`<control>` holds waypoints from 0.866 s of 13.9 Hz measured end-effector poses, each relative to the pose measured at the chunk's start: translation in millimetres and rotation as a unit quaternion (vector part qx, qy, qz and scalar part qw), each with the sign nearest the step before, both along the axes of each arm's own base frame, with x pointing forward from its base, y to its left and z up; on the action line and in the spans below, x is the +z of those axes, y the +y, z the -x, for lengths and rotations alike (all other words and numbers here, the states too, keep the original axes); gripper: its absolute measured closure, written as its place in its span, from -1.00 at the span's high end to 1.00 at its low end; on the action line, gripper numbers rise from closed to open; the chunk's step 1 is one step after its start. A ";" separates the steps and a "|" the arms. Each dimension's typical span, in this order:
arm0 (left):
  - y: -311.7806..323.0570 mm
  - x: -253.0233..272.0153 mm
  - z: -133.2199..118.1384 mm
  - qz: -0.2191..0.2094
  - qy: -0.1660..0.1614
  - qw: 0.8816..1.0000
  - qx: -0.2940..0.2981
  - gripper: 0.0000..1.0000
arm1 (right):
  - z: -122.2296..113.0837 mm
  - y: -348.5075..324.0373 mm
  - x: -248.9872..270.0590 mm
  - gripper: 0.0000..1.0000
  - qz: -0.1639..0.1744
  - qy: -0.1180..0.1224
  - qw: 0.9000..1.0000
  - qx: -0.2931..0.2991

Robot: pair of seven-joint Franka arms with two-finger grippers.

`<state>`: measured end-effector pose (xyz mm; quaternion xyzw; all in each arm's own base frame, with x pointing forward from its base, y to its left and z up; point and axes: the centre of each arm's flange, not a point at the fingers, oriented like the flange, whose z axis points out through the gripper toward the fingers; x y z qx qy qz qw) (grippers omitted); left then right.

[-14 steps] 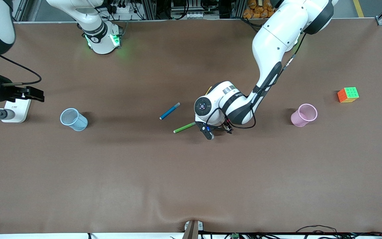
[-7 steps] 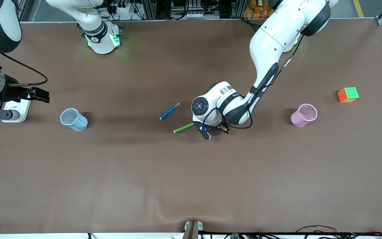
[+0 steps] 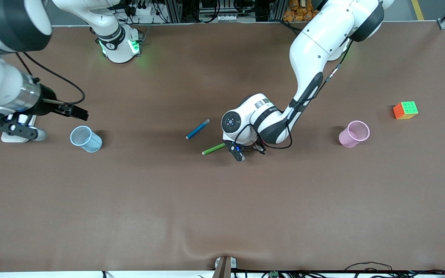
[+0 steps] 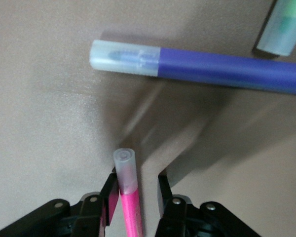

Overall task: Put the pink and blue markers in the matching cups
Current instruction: 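Lower the left gripper and close it on the pink marker, then lift the pink marker with the left gripper while the right gripper reaches markers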

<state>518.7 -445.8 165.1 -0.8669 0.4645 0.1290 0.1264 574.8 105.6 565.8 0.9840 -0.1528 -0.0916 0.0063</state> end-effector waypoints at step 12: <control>0.7 40.1 -26.6 0.024 -0.034 0.999 0.017 -0.65 | 0.1 62.5 -16.7 1.00 -0.017 0.008 0.994 -0.106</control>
